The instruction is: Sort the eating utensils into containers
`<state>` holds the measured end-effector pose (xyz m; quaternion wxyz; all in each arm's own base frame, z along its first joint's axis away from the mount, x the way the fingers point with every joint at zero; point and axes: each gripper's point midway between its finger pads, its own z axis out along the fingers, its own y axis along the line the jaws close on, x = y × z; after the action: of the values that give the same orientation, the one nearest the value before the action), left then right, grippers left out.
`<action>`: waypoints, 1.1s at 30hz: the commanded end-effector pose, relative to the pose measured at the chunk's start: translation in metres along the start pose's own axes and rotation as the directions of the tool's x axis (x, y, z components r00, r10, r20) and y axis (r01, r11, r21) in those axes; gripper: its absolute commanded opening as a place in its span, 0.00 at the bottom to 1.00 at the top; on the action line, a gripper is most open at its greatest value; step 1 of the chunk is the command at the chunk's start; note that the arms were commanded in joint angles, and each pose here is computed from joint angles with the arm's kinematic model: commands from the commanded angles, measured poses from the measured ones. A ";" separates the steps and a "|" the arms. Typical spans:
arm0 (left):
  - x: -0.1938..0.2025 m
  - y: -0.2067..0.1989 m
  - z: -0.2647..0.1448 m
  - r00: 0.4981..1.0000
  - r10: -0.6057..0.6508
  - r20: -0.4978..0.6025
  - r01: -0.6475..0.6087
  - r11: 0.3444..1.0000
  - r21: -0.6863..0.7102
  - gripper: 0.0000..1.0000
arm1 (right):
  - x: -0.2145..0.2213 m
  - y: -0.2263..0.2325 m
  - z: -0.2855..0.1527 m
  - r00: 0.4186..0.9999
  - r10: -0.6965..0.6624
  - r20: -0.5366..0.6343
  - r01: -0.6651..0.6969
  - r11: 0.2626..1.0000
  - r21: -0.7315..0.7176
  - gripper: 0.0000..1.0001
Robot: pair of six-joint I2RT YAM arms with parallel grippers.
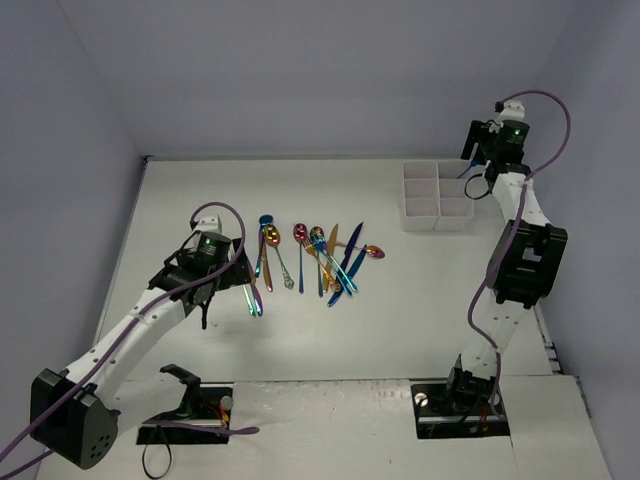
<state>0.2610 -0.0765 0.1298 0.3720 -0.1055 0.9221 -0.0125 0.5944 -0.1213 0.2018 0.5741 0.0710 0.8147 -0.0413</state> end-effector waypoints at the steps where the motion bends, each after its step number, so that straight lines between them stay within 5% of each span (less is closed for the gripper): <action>1: -0.005 -0.002 0.006 0.997 -0.079 0.015 0.079 0.997 -0.020 0.97 | -0.108 -0.004 -0.074 0.968 -0.003 0.250 -0.004 1.000 0.027 0.81; 12: 0.008 -0.004 0.045 0.985 -0.174 -0.017 0.171 0.979 -0.111 0.81 | -0.109 0.039 -0.190 0.939 0.166 0.301 -0.149 0.986 -0.077 0.88; 16: 0.011 -0.008 0.062 0.984 -0.177 -0.033 0.171 0.976 -0.132 0.68 | -0.090 0.071 -0.209 0.946 0.156 0.285 -0.131 0.986 -0.104 0.88; 33: 0.012 -0.019 0.111 0.985 -0.151 -0.087 0.133 0.973 -0.188 0.44 | -0.061 0.128 -0.236 0.962 0.068 0.265 -0.016 0.981 -0.195 0.89</action>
<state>0.3051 -0.0880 0.0276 0.2756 -0.1885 0.9412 0.0510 0.4215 0.0359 0.3003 0.6349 0.0326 0.7702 0.0521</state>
